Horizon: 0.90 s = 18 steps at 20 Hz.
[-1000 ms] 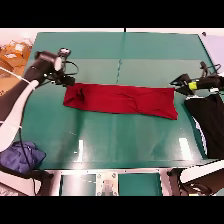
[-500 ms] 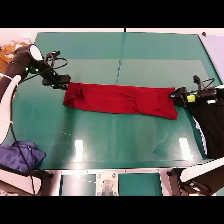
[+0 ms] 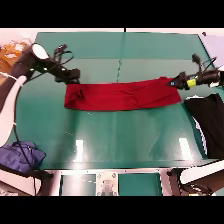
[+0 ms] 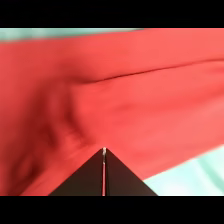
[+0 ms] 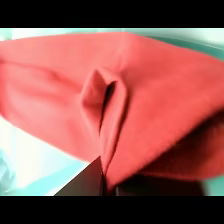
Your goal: Fold the shirts.
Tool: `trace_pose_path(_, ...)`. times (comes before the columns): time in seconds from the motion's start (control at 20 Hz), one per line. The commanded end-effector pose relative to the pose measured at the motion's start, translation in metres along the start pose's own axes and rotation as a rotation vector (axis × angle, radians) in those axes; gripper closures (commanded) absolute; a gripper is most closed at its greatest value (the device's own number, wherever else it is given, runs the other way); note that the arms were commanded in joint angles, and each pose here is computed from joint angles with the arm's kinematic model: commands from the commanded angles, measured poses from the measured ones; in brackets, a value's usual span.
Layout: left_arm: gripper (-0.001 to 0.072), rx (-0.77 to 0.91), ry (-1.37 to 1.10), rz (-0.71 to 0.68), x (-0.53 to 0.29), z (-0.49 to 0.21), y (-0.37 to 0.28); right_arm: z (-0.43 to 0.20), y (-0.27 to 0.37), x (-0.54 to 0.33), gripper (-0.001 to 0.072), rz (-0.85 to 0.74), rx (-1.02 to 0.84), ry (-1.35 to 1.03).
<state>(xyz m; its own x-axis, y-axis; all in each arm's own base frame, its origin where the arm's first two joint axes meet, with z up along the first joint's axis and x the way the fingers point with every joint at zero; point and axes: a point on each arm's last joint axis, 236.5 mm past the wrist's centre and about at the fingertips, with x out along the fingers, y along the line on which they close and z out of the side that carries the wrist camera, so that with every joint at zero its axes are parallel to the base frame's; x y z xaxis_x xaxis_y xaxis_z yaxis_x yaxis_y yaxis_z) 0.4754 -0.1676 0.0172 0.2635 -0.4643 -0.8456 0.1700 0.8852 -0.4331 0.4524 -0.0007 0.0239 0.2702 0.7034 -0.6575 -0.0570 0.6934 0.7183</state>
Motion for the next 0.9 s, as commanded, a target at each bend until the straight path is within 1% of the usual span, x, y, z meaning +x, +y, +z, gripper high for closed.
trace_pose_path(0.0,0.0687,0.093,-0.166,-0.145,0.027,0.023,-0.091,-0.001,0.077,-0.037,0.0694,0.008,-0.099,-0.011)
trace_pose_path(0.1,0.0687,0.162,-0.258,-0.199,0.052,0.023,-0.149,-0.003,0.114,-0.049,0.0694,0.0,-0.152,-0.04)
trace_pose_path(0.2,0.0687,0.183,-0.263,-0.26,0.093,0.002,-0.199,-0.005,0.144,-0.058,0.0694,-0.002,-0.191,-0.064)
trace_pose_path(0.3,0.0687,0.156,-0.197,-0.311,0.141,-0.027,-0.226,-0.006,0.166,-0.065,0.0694,0.001,-0.214,-0.069)
trace_pose_path(0.4,0.0687,0.085,-0.121,-0.366,0.179,-0.047,-0.24,-0.007,0.181,-0.064,0.0694,0.008,-0.223,-0.063)
trace_pose_path(0.5,0.0687,0.0,-0.084,-0.446,0.198,-0.049,-0.252,-0.011,0.188,-0.057,0.0694,0.014,-0.224,-0.048)
trace_pose_path(0.6,0.0687,0.001,-0.05,-0.465,0.206,-0.054,-0.252,-0.011,0.189,-0.055,0.0694,0.014,-0.226,-0.042)
trace_pose_path(0.75,0.0687,0.101,0.058,-0.465,0.194,-0.068,-0.235,-0.01,0.185,-0.054,0.0694,0.002,-0.221,-0.042)
trace_pose_path(0.85,0.0689,0.173,0.189,-0.452,0.164,-0.068,-0.204,-0.008,0.188,-0.051,0.0694,0.005,-0.223,-0.05)
